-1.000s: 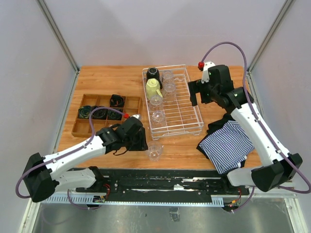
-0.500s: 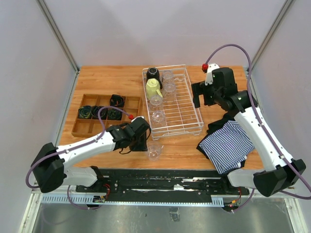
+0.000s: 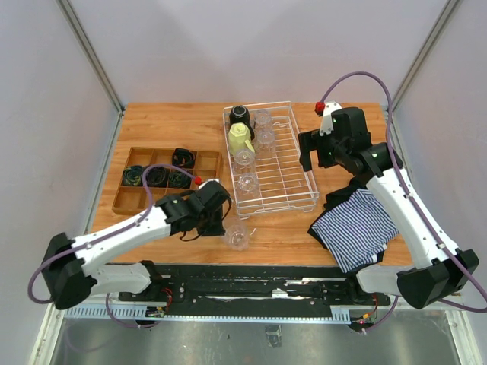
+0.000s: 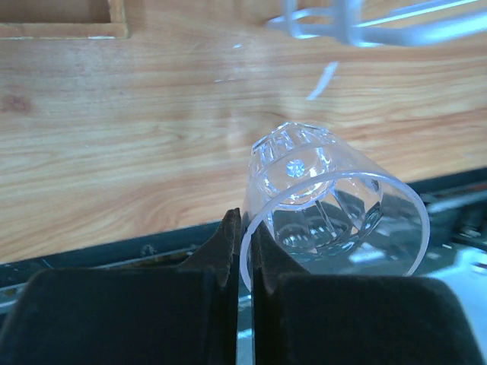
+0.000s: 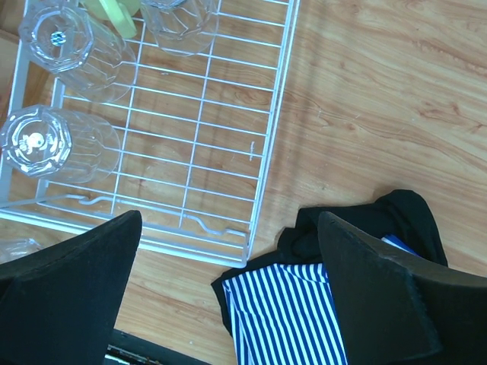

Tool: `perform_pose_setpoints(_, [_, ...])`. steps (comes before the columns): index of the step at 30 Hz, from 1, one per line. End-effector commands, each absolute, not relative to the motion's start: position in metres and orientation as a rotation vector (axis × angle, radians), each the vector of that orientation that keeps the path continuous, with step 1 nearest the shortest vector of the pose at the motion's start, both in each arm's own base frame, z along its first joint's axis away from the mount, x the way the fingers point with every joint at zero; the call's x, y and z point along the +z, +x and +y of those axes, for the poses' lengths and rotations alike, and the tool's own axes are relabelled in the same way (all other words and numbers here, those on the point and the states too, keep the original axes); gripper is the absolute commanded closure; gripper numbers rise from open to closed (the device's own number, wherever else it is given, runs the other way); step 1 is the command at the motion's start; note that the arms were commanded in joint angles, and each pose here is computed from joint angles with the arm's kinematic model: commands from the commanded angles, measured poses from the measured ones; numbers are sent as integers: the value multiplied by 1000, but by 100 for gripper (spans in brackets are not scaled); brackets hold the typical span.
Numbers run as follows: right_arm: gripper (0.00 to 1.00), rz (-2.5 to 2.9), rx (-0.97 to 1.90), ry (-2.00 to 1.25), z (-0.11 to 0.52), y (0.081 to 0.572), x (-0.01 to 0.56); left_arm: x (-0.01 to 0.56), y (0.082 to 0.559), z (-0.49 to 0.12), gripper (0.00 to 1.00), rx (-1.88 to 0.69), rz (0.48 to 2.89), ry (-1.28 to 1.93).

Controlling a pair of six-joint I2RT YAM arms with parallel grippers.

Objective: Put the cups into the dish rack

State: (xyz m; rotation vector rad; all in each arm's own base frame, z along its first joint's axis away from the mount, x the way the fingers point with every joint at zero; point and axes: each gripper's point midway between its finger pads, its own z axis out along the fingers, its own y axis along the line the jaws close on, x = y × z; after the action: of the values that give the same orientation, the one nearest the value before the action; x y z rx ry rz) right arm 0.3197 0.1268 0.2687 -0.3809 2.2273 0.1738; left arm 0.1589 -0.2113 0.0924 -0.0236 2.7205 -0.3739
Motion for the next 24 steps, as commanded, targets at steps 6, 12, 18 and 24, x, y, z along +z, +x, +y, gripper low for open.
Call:
perform_pose_setpoints(6, [2, 2207, 501, -375, 162, 310, 282, 259, 171, -250, 100, -986, 2356, -99])
perform_pose_setpoints(12, [2, 2125, 937, -304, 195, 300, 305, 315, 218, -248, 100, -1144, 2170, -150])
perform_pose_setpoints(18, [1, 1979, 1448, -144, 213, 292, 335, 334, 254, -241, 100, -1368, 2014, -240])
perform_pose_setpoints(24, [1, 1870, 1732, -67, 222, 284, 349, 348, 263, -252, 99, -1560, 1925, -267])
